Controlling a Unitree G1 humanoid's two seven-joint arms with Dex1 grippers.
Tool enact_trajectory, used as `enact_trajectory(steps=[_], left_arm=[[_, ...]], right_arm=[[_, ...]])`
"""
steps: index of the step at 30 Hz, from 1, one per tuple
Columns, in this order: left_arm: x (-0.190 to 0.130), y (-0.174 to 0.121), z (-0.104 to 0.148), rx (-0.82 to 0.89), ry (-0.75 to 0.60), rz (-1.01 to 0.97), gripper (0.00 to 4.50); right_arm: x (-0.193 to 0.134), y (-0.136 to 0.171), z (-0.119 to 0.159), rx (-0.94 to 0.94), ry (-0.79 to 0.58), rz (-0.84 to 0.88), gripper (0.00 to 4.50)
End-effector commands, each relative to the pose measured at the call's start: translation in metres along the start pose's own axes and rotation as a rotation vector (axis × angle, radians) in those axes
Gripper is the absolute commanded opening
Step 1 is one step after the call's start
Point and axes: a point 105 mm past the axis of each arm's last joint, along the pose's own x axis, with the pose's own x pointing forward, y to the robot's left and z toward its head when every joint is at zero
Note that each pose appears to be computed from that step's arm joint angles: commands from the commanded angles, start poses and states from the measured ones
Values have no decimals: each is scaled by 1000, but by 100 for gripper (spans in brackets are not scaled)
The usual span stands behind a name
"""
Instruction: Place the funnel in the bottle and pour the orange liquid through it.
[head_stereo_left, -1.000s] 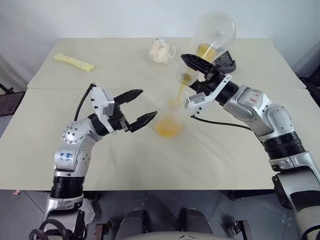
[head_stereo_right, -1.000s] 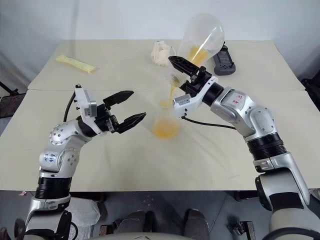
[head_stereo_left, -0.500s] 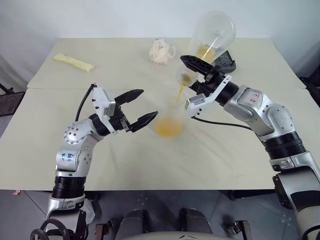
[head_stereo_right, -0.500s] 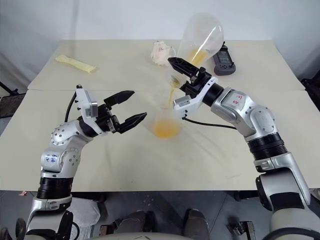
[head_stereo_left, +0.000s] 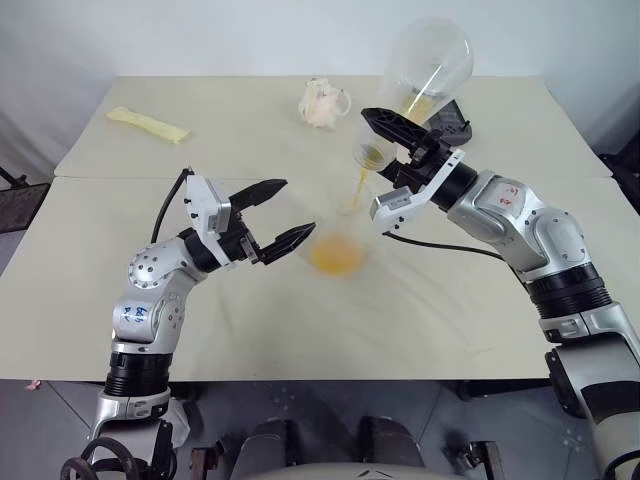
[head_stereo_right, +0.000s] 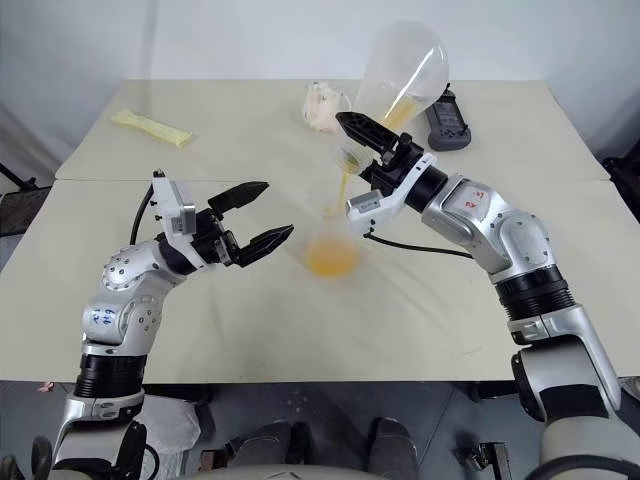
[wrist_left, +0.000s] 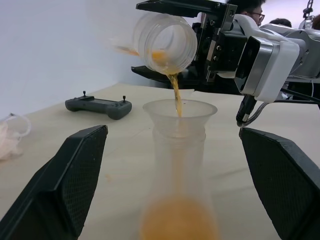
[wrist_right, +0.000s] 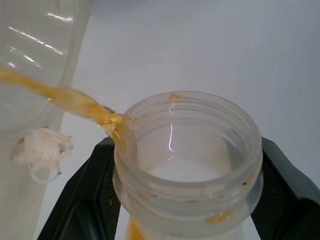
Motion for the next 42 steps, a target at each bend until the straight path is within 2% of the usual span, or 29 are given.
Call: enact_trajectory(steps=[1,42], left_arm=[[3,0,9,35,-32,-11,450],[5,1,10,38,-47,-2,450]], right_arm=[[4,-24,1,-42,-17,-77,282],[4,-23,8,-59,-46,-88,282]])
